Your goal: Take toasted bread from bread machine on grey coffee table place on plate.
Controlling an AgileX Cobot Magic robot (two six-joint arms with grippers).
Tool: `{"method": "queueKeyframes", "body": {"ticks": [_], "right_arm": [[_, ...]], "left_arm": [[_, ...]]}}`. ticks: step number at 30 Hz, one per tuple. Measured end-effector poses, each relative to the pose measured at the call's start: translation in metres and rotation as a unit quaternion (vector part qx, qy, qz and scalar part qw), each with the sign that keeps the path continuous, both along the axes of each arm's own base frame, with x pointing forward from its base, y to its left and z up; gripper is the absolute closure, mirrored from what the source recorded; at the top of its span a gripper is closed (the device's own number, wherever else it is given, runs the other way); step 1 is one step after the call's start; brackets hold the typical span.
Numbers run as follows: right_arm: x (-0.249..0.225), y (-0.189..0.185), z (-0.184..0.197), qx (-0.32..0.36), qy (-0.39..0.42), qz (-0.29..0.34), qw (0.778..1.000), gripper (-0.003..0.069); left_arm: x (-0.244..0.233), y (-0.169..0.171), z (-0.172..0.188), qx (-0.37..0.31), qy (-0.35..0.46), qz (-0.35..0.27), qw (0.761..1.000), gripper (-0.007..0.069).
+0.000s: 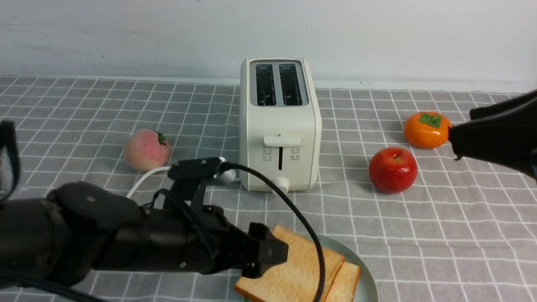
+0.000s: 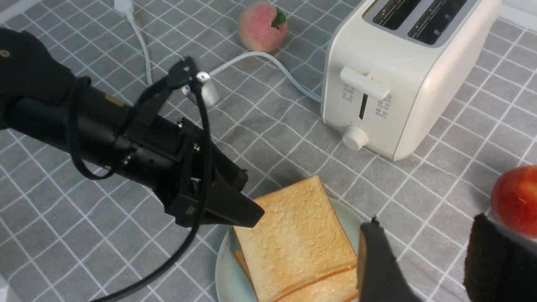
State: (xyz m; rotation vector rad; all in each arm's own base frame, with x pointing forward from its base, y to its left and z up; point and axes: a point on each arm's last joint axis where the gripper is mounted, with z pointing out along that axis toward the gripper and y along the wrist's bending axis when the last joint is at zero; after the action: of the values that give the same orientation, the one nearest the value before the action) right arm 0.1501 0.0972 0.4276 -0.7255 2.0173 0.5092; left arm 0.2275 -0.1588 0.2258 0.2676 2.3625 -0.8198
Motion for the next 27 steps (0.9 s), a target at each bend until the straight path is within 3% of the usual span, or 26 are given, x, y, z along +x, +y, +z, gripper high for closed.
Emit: {"method": "queueKeyframes", "body": {"ticks": [4, 9, 11, 13, 17, 18, 19, 22, 23, 27], "right_arm": [[0.000, 0.000, 0.000, -0.003, -0.001, -0.001, 1.000, 0.0362], [0.002, -0.003, -0.001, -0.011, 0.001, -0.017, 1.000, 0.0363], [0.003, -0.006, -0.003, -0.019, 0.006, -0.035, 0.999, 0.0363], [0.003, -0.007, -0.004, -0.022, 0.011, -0.044, 0.999, 0.0363], [0.000, -0.017, -0.009, -0.031, 0.055, -0.101, 0.993, 0.0374], [0.000, -0.018, -0.009, -0.034, 0.056, -0.105, 0.992, 0.0375], [-0.004, -0.022, -0.011, -0.026, 0.063, -0.131, 0.989, 0.0399], [-0.014, -0.032, -0.018, -0.025, 0.046, -0.158, 0.986, 0.0468], [-0.015, -0.033, -0.019, -0.022, 0.044, -0.161, 0.986, 0.0474], [-0.040, -0.050, -0.043, 0.012, -0.018, -0.187, 0.982, 0.0650]], "left_arm": [[-0.010, 0.023, 0.032, -0.016, -0.027, 0.020, 0.999, -0.0013], [-0.036, 0.054, 0.056, 0.015, -0.018, 0.026, 0.999, 0.0101], [-0.055, 0.066, 0.063, 0.045, 0.007, 0.032, 0.998, 0.0192], [-0.061, 0.069, 0.064, 0.048, 0.023, 0.040, 0.998, 0.0224], [-0.093, 0.087, 0.071, 0.088, 0.060, 0.058, 0.993, 0.0438], [-0.095, 0.087, 0.072, 0.091, 0.058, 0.057, 0.993, 0.0438], [-0.106, 0.095, 0.079, 0.091, 0.044, 0.077, 0.992, 0.0516], [-0.122, 0.105, 0.089, 0.079, 0.017, 0.114, 0.990, 0.0619], [-0.124, 0.106, 0.090, 0.078, 0.011, 0.117, 0.990, 0.0625], [-0.156, 0.120, 0.098, 0.053, 0.002, 0.155, 0.986, 0.0639]]}}
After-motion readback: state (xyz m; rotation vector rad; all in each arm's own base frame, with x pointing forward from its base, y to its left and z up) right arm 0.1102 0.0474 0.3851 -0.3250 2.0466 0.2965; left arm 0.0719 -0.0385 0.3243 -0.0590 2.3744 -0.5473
